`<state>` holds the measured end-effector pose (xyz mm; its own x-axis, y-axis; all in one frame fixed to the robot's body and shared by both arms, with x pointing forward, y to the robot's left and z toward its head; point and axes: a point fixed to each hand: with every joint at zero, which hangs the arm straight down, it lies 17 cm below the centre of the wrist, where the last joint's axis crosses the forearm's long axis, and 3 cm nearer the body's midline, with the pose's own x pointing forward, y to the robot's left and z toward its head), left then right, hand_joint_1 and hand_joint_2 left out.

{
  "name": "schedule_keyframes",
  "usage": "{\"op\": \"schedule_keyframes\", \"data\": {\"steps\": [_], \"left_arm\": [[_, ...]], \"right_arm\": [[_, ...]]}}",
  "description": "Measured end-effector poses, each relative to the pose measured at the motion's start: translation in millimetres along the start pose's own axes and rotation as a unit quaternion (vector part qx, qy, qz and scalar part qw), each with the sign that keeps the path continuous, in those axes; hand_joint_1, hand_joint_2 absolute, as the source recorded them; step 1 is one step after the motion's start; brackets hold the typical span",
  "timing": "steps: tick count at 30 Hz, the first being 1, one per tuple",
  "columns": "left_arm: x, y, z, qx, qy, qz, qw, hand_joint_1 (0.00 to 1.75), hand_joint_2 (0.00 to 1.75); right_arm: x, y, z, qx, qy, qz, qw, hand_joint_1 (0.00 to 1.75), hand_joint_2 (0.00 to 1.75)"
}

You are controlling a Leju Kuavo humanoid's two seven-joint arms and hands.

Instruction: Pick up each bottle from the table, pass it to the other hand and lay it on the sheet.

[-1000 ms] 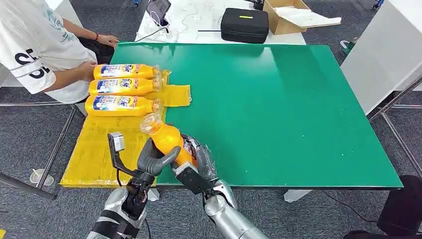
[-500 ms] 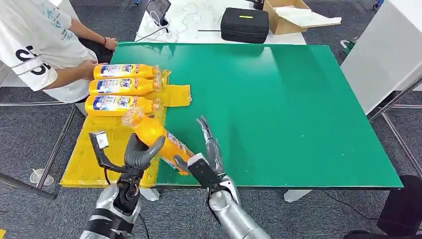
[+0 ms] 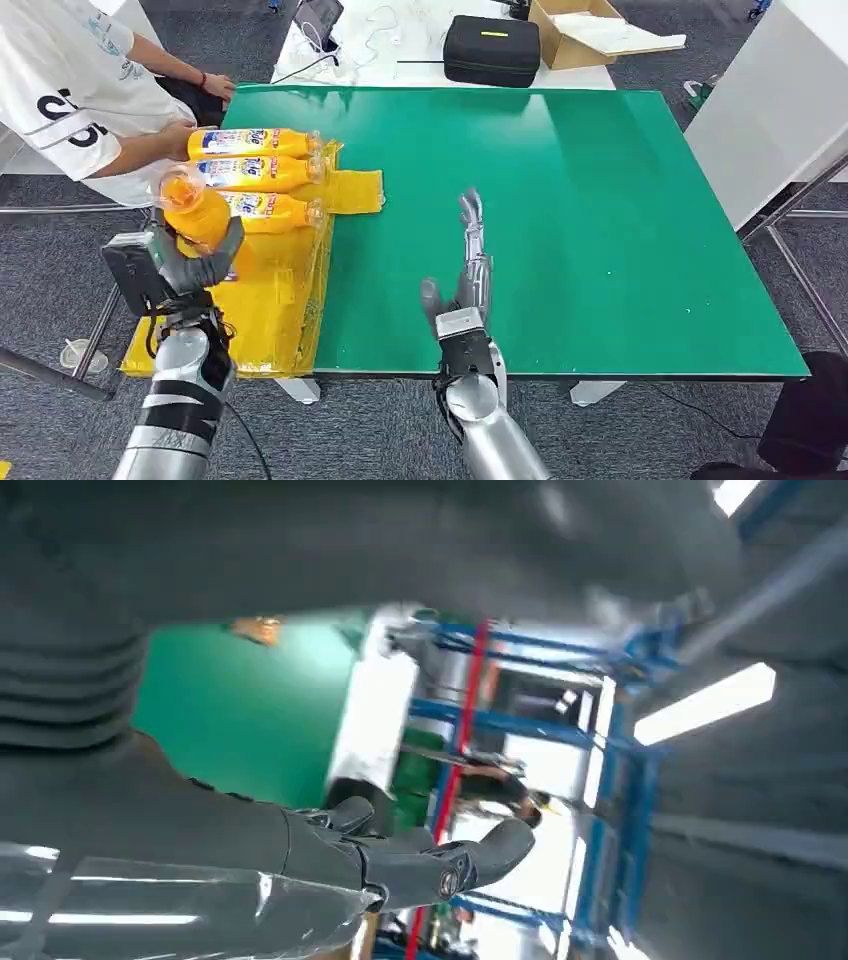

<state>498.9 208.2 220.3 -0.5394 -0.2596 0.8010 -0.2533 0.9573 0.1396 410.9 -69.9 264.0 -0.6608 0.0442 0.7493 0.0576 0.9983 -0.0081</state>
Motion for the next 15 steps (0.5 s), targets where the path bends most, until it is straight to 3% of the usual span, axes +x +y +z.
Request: {"op": "schedule_keyframes", "data": {"steps": [3, 7, 11, 15], "left_arm": [[6, -3, -17, -0.038, -0.066, -0.156, 0.985, 1.75, 1.75], [-23, -36, -12, -0.166, -0.087, -0.271, 0.944, 1.75, 1.75], [-66, -55, 13, -0.291, -0.073, -0.322, 0.898, 1.75, 1.75], [-115, -55, 56, -0.412, -0.011, -0.315, 0.855, 1.75, 1.75]], "right_arm": [[12, -6, -9, -0.018, -0.009, -0.024, 1.000, 0.00, 0.00], [17, -6, -14, -0.021, -0.011, -0.046, 0.999, 0.00, 0.00], [15, -6, -13, -0.017, -0.006, -0.059, 0.998, 0.00, 0.00], [14, -5, -13, -0.007, -0.007, -0.066, 0.998, 0.00, 0.00]]}}
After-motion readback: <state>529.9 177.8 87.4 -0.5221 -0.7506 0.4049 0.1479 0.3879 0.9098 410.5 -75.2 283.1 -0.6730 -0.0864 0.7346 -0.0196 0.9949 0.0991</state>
